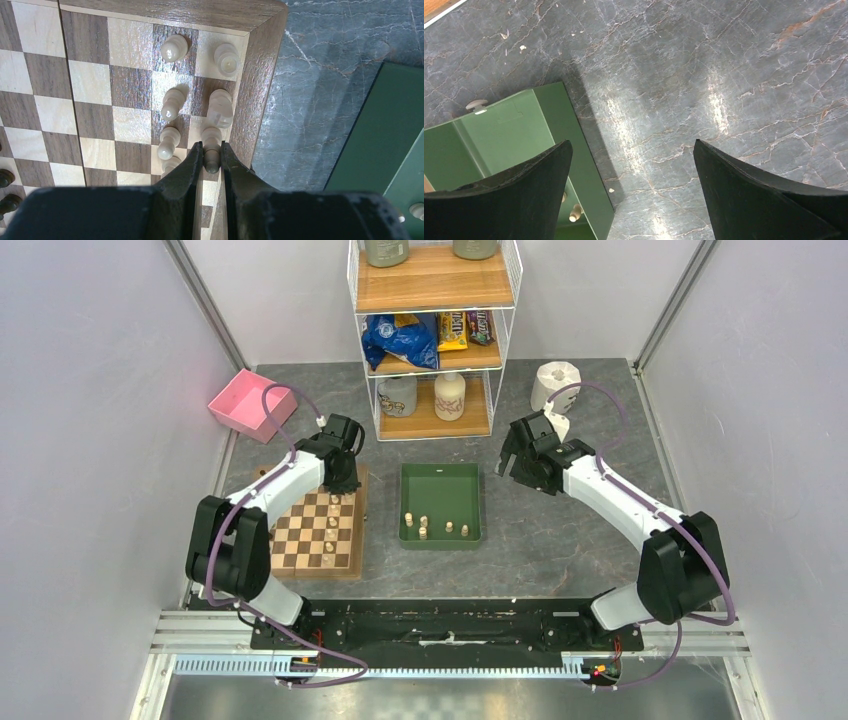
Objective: Set up the chess pieces on the board
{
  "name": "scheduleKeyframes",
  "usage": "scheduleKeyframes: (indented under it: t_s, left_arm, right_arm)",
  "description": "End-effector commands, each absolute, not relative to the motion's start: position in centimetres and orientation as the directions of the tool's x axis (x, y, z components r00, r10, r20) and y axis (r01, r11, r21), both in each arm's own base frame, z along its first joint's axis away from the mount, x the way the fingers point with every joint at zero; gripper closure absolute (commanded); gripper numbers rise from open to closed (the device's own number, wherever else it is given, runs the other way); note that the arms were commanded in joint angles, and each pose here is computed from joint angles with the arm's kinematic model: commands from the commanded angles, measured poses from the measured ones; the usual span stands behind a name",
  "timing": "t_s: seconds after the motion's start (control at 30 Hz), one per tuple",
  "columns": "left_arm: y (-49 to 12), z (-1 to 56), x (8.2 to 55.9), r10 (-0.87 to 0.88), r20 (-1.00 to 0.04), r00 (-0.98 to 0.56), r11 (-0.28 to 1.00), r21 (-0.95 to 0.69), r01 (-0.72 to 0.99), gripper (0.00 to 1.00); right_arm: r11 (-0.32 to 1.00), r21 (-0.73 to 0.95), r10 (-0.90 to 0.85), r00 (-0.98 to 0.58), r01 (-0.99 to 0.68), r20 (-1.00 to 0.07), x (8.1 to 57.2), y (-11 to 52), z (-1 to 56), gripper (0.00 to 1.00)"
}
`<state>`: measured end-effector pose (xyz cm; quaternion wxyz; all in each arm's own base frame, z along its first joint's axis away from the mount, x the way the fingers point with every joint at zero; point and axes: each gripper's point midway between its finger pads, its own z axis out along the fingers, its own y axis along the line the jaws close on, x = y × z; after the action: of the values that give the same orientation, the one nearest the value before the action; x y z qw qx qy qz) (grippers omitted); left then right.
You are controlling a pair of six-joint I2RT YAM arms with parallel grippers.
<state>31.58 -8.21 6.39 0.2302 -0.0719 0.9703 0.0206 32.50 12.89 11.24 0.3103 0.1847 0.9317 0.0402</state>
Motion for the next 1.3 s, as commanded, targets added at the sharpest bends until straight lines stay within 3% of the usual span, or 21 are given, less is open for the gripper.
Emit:
scheduleKeyframes:
  t_s: [0.0,0.23,0.5,0.7,0.87,1.27]
  left_arm:
    - [-7.8,6.6,32.3,-0.114,-0.465,-0.878,0.989,0.027,-0.143,0.86]
    - [-7.6,6.9,31.9,-0.119,-0.467,-0.876,0.988,0.028,-0.149,0.65]
    - [-7.6,8.8,32.0,-0.130,-0.502,-0.855,0.988,0.008,-0.155,0.54]
    - [-9.4,13.4,32.3,-0.156,-0.589,-0.793,0.987,-0.116,-0.108,0.50]
    - [-12.2,16.5,31.8,-0.079,-0.653,-0.754,0.991,-0.134,0.012,0.47]
    - [-24.8,13.4,28.5,0.162,-0.574,-0.802,0.940,-0.156,0.302,0.47]
  right_arm:
    - [0.926,0.218,0.378,-0.713,0.310,-0.591,33.6,13.2,12.6,0.01]
    - [0.926,0.219,0.378,-0.714,0.309,-0.590,33.6,13.2,12.6,0.01]
    - [0.926,0.220,0.377,-0.712,0.307,-0.592,33.6,13.2,12.8,0.01]
    - [0.926,0.224,0.378,-0.710,0.306,-0.594,33.6,13.2,12.9,0.01]
    - [0.925,0.226,0.379,-0.712,0.305,-0.591,33.6,13.3,12.8,0.01]
    - [0.924,0.230,0.381,-0.707,0.304,-0.596,33.5,13.2,13.1,0.01]
